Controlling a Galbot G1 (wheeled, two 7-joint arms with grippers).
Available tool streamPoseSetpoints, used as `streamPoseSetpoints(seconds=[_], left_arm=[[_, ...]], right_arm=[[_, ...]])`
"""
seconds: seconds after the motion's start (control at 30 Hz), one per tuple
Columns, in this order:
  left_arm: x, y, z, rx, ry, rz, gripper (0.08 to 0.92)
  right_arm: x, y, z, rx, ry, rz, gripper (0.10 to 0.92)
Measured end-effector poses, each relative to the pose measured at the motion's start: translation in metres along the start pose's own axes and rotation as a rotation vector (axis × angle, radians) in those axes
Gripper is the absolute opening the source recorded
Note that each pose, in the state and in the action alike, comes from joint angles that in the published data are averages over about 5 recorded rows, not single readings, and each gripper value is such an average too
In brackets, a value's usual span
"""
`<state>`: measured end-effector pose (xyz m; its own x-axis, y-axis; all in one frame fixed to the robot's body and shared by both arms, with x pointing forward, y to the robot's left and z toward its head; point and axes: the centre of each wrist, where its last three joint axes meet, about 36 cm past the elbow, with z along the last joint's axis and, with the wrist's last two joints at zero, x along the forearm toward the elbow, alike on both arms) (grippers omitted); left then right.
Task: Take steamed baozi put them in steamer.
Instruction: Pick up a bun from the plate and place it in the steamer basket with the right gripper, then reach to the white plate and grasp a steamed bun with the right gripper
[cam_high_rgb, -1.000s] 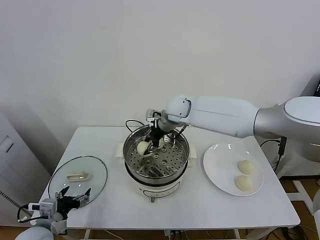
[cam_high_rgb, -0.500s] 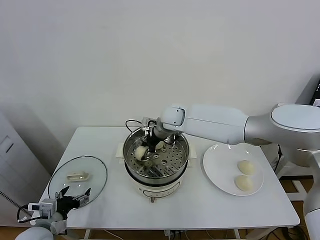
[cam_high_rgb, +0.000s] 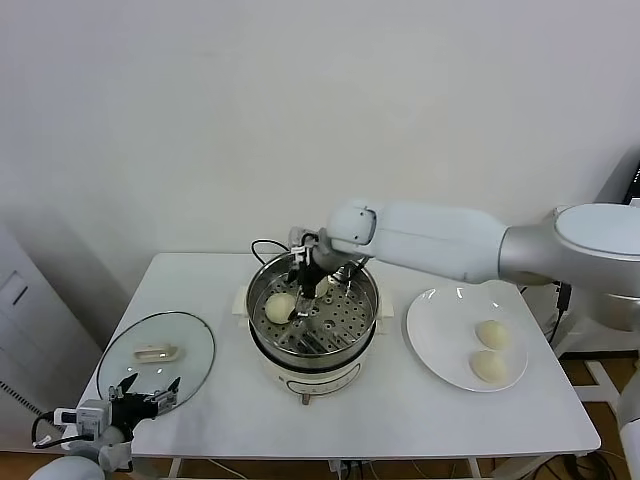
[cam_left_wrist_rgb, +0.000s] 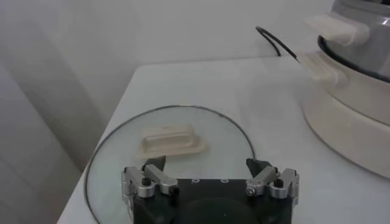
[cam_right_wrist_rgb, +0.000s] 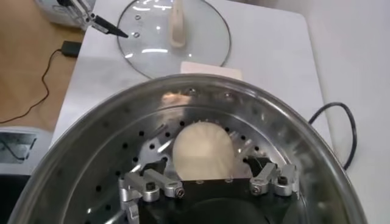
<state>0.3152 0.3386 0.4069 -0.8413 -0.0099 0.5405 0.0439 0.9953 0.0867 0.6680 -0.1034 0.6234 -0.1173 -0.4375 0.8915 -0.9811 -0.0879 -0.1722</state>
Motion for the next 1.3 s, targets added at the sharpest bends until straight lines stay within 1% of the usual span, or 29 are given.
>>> streamPoseSetpoints(seconds=[0.13,0.27,0.43,0.53,0.67,0.83,1.3], left_arm=[[0.000,0.000,-0.002,-0.001,-0.004,0.003,0.823],[0.000,0.000,-0.003,-0.002,-0.005,0.005,0.823],[0.000,0.000,-0.002,-0.001,-0.004,0.008,0.823],[0.000,-0.002,-0.002,0.000,-0.003,0.011,0.823],[0.001,-0.003,-0.003,0.000,-0.003,0.014,0.823],[0.002,-0.004,-0.003,0.001,-0.001,0.015,0.823],[0.002,-0.007,-0.002,0.004,0.002,0.016,0.823]], right_arm=[[0.045,-0.004,0.031,-0.002,0.041,-0.008,0.823],[0.084,0.002,0.075,-0.015,0.095,-0.021,0.823],[0.117,0.018,0.138,-0.048,0.150,-0.041,0.823],[0.129,0.029,0.174,-0.068,0.170,-0.054,0.823],[0.131,0.044,0.214,-0.088,0.191,-0.081,0.823],[0.124,0.057,0.251,-0.089,0.216,-0.110,0.823],[0.080,0.074,0.315,-0.045,0.285,-0.168,0.823]])
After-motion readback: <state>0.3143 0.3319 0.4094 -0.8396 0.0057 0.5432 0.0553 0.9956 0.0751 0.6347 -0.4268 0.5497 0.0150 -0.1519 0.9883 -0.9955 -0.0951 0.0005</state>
